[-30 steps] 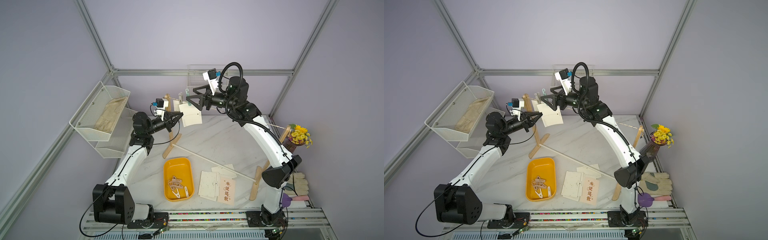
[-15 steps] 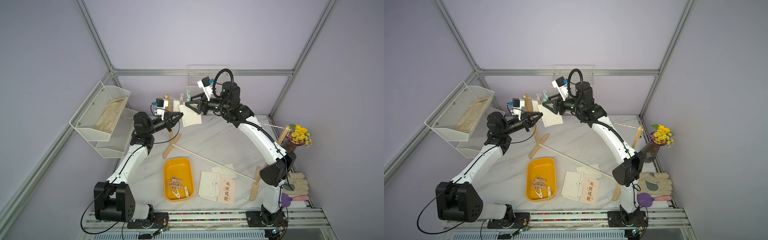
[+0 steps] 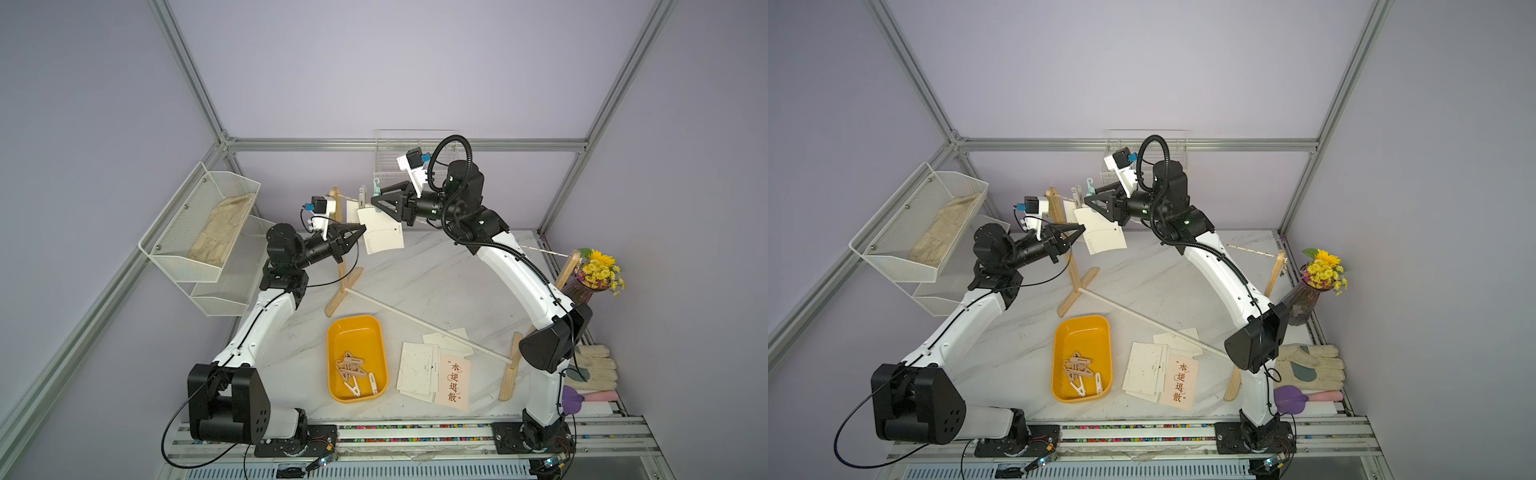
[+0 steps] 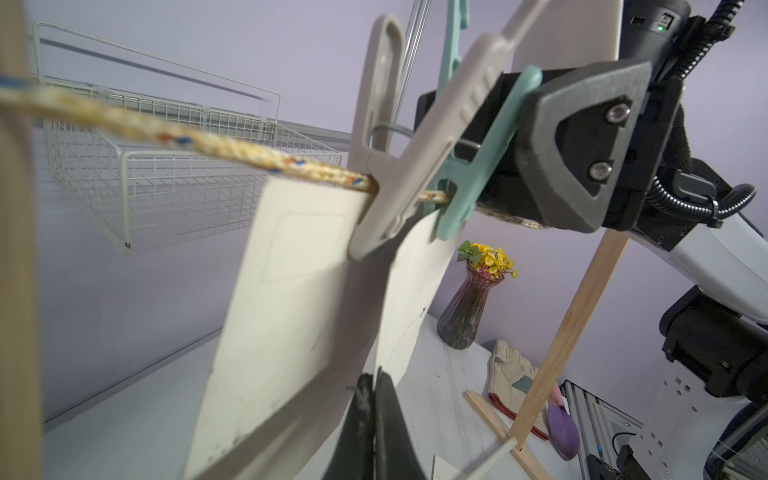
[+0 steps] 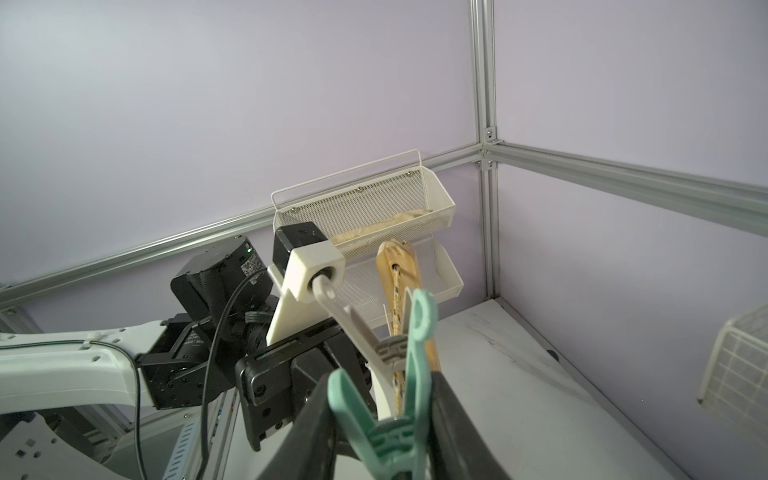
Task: Remove the postcards from the strings
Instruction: Remove the clamp from the clothesline, then place the postcard on the postcard.
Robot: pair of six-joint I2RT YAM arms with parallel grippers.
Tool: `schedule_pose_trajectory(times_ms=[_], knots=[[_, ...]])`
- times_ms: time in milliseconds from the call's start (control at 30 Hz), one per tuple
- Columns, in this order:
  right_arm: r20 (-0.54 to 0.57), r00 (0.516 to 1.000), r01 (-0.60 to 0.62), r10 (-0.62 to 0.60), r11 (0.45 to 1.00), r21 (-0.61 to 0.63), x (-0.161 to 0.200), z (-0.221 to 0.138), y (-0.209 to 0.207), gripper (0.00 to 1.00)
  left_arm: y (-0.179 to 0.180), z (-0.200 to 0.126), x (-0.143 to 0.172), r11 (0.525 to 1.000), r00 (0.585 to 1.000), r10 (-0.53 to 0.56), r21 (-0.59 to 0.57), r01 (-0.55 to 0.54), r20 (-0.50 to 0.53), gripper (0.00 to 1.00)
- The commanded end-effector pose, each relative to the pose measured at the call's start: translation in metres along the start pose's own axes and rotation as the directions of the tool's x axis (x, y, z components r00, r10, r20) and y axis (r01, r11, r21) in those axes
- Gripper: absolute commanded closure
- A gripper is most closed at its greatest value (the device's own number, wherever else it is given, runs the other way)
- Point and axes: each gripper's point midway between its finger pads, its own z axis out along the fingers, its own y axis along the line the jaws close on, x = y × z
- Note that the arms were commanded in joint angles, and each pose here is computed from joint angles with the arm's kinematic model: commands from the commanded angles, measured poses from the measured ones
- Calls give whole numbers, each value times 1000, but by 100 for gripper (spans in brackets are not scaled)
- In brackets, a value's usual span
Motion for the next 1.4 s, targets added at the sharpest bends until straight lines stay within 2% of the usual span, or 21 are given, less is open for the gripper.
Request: schedule_pose_trajectory(times_ms=[0,167,333,633,833,933,1033,1133,1200,1367], knots=[[25,999,31,-30,999,-31,-9,4,9,71,-6,-1,-27,998,997,57,7,-58,53,100],[34,999,38,-37,999,-26,-12,4,10,74,-8,-1,-28,999,997,52,11,-53,53,100],[91,992,89,-93,995,46,-32,-5,8,74,-21,-2,-22,997,997,59,43,-61,43,100],[190,949,197,-251,945,262,-86,-40,9,74,-47,3,20,996,1000,6,93,-3,-27,100],[269,909,226,-318,919,324,-110,-78,36,73,-63,4,50,996,994,-12,86,22,-112,100],[293,901,225,-320,922,316,-107,-96,53,72,-81,12,74,990,983,-35,128,59,-178,100],[321,899,207,-297,935,287,-100,-117,76,72,-111,20,104,977,958,-41,190,98,-283,100],[329,909,175,-256,951,256,-83,-139,97,72,-136,23,141,971,917,-32,205,122,-398,100],[323,916,161,-238,956,247,-70,-152,108,72,-148,23,164,963,889,-66,204,176,-454,100],[307,928,130,-210,957,261,-41,-183,127,72,-170,23,227,927,768,-197,138,347,-610,100]])
